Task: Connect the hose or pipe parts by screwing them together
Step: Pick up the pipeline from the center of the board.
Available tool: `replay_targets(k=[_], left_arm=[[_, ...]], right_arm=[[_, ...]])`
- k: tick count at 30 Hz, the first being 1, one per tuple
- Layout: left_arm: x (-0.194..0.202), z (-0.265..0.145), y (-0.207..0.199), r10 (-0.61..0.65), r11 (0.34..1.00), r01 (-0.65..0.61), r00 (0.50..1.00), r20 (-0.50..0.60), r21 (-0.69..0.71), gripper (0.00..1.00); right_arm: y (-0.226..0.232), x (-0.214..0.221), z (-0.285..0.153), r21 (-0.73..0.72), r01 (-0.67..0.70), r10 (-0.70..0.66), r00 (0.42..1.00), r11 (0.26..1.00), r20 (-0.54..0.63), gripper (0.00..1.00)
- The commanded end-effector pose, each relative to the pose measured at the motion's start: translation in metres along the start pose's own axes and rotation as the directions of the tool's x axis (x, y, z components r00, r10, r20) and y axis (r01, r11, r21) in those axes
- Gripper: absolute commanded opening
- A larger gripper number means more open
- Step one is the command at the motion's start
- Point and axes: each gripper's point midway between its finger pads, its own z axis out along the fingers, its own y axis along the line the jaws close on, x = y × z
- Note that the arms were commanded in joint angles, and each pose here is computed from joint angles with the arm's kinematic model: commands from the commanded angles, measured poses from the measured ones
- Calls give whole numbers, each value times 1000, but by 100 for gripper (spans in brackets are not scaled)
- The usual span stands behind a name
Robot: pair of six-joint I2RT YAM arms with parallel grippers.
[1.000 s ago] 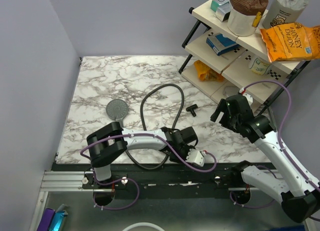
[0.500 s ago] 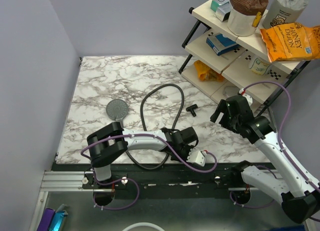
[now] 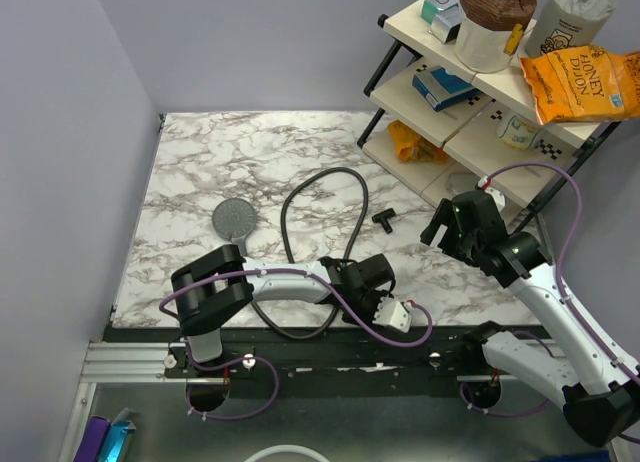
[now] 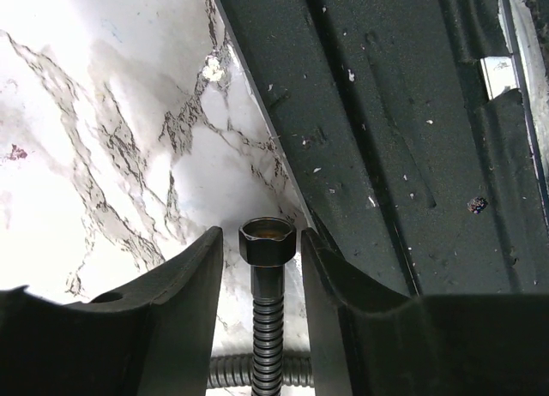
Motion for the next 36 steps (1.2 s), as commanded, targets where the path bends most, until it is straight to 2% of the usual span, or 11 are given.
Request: replay_targets(k=[1, 13, 28, 36], left_arm=[[33, 10, -17, -13, 999, 19, 993, -114, 51, 49], [55, 4, -25, 11, 998, 2, 981, -195, 66, 49], [62, -5, -23, 30, 999, -21, 976, -215, 43, 52], [47, 2, -11, 5, 1000, -1, 983, -186, 20, 49]], right_arm=[[3, -3, -4, -25, 5, -5, 1000, 1000, 8, 94], [6, -4, -5, -32, 10, -10, 1000, 999, 5, 94], [6, -2, -4, -37, 15, -15, 1000, 999, 0, 95], [7, 0, -3, -46, 14, -14, 1000, 999, -6, 95]])
